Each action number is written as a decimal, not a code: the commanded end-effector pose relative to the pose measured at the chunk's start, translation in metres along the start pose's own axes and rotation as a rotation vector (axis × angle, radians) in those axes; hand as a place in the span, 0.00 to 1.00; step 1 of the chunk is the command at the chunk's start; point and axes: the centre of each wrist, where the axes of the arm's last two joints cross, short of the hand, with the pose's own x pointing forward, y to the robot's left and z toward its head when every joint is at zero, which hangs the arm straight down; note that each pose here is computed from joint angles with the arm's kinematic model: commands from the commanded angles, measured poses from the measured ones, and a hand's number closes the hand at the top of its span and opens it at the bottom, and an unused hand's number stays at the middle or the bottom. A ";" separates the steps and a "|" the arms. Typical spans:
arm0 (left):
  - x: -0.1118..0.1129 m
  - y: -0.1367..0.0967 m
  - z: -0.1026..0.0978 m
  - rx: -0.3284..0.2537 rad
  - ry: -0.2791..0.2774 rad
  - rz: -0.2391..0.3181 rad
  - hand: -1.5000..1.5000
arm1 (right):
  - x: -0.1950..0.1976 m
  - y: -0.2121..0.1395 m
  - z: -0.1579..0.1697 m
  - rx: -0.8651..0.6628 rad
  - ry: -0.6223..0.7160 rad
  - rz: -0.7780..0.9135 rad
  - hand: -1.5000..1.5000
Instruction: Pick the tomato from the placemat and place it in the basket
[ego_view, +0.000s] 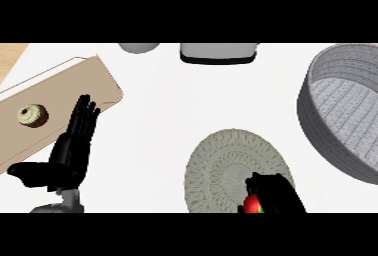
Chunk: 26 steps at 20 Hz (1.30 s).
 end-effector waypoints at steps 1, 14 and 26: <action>-0.002 0.013 0.002 0.010 -0.023 -0.013 0.50 | -0.040 0.021 0.034 -0.022 -0.117 0.032 1.00; 0.000 0.004 0.000 0.025 0.005 -0.005 0.50 | -0.019 -0.115 0.126 -0.340 -0.342 -0.467 1.00; -0.012 0.010 0.022 0.022 0.002 -0.004 0.50 | -0.069 -0.162 0.157 -0.386 -0.113 -0.473 1.00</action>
